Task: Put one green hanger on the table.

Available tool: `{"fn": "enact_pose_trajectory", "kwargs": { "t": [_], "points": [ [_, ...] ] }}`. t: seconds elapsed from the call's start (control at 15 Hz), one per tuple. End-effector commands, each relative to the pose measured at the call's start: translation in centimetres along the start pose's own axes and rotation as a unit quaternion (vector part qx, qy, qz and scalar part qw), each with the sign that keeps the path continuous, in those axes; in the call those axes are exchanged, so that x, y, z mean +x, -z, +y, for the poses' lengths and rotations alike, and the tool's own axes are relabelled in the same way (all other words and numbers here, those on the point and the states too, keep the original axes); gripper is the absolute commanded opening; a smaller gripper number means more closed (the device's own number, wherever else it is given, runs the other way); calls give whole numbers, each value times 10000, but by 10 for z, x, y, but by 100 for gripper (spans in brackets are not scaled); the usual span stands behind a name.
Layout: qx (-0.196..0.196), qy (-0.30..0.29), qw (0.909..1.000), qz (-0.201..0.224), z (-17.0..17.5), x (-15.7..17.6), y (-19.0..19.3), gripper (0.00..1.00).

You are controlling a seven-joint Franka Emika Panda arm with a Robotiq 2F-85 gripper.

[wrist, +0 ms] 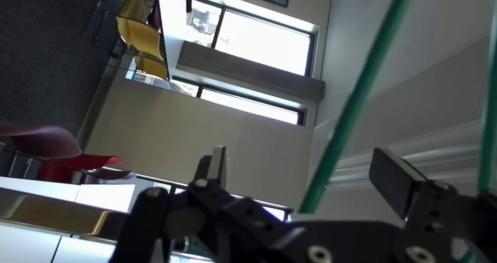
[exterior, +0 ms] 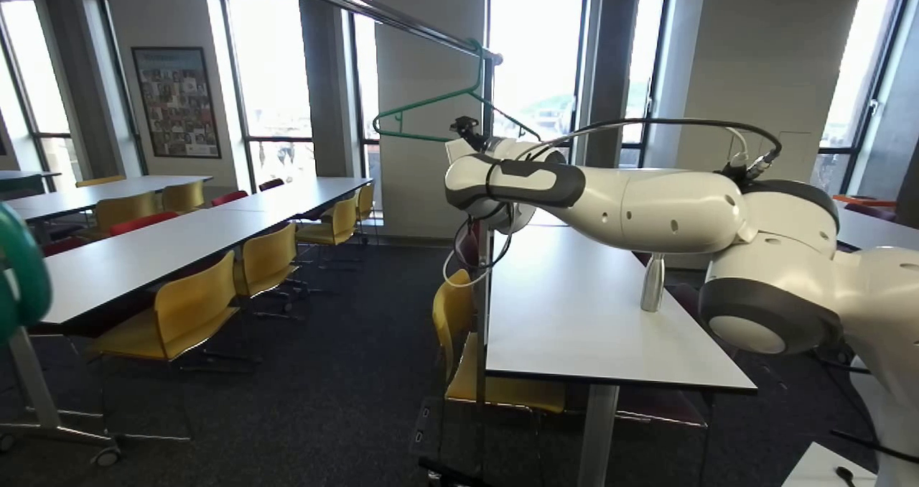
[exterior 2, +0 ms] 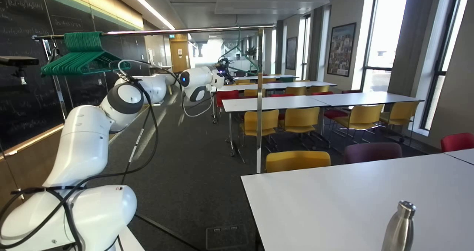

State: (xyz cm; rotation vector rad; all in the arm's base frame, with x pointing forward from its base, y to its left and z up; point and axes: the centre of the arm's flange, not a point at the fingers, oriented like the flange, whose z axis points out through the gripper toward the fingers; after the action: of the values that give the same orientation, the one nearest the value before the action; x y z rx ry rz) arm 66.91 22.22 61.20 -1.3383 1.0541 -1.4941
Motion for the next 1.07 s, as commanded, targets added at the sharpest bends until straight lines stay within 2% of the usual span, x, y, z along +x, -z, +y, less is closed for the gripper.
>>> {"fn": "enact_pose_trajectory", "kwargs": {
  "t": [0.0,0.13,0.27,0.53,1.0],
  "points": [
    [6,-252,9996,155,-9,43,34,100],
    [-249,-635,9977,49,-8,54,37,100],
    [-324,-769,9965,85,-6,65,40,100],
    [-278,-773,9965,153,-8,76,43,100],
    [-255,-910,9953,-193,-17,47,51,100]
  ]
}}
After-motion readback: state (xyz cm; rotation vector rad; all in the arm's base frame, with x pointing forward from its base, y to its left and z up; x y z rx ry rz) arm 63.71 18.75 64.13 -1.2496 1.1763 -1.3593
